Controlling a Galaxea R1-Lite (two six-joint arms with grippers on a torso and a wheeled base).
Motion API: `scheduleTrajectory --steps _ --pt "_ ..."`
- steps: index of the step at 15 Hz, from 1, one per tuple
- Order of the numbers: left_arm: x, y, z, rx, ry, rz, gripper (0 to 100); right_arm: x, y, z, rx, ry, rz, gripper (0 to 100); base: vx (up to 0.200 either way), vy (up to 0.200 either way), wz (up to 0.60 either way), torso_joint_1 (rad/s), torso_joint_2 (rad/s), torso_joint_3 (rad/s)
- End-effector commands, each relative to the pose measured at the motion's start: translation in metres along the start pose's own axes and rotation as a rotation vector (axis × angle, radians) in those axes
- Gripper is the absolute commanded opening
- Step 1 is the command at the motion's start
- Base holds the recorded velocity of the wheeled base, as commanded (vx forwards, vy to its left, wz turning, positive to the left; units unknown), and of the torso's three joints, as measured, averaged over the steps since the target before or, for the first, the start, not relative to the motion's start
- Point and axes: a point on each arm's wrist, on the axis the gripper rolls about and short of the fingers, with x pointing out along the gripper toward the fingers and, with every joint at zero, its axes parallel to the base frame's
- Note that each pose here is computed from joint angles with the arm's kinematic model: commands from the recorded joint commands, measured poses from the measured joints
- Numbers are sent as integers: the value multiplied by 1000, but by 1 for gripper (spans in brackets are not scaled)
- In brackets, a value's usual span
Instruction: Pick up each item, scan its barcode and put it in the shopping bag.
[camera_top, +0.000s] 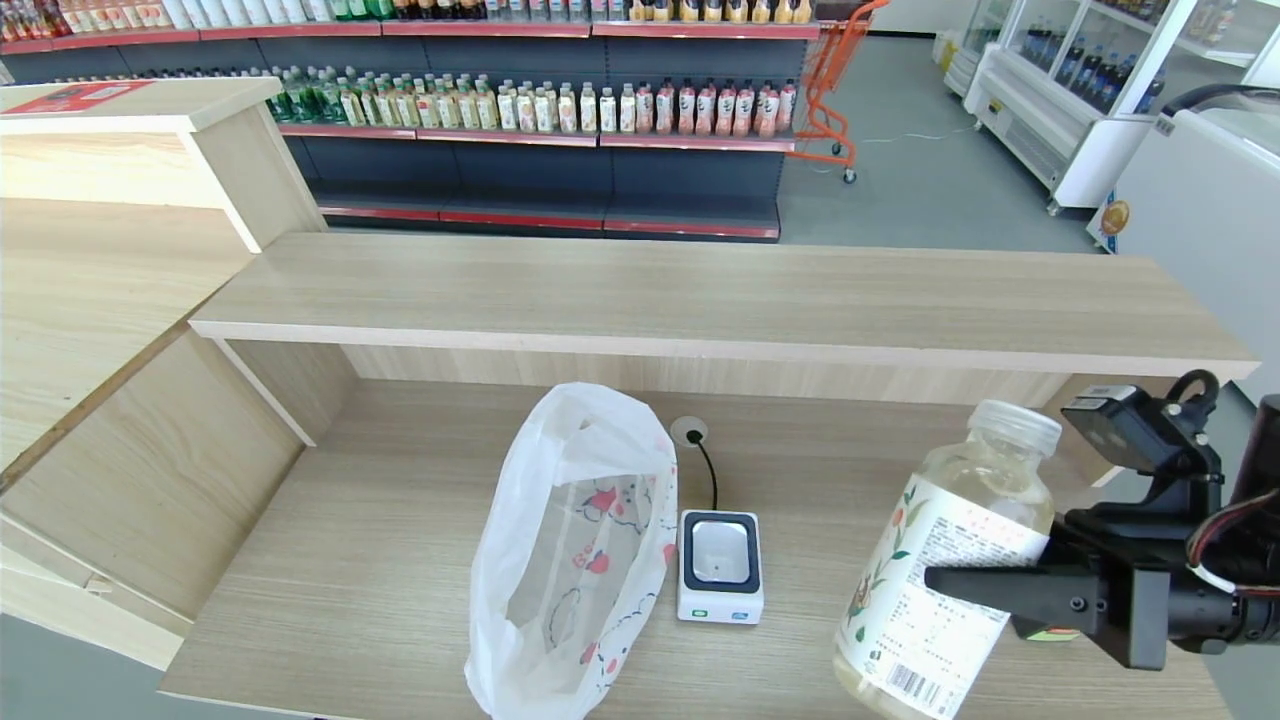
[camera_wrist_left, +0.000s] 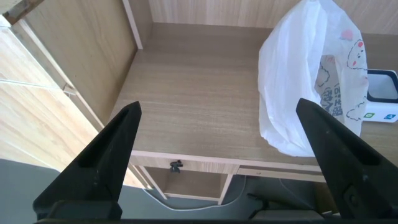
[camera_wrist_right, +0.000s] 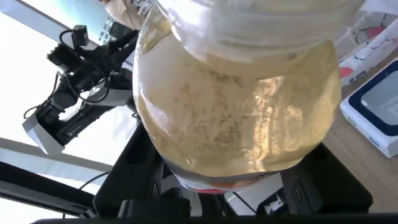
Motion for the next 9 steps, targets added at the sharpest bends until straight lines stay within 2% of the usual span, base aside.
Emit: scheduleTrajectory --steps 1,6,9 --pt "0 0 0 0 0 2 100 5 3 -1 -8 13 32 0 0 0 0 0 0 0" --pt "0 0 0 0 0 0 100 16 15 -9 5 52 86 0 0 0 0 0 0 0" --pt "0 0 0 0 0 0 100 25 18 -14 44 80 33 0 0 0 0 0 0 0"
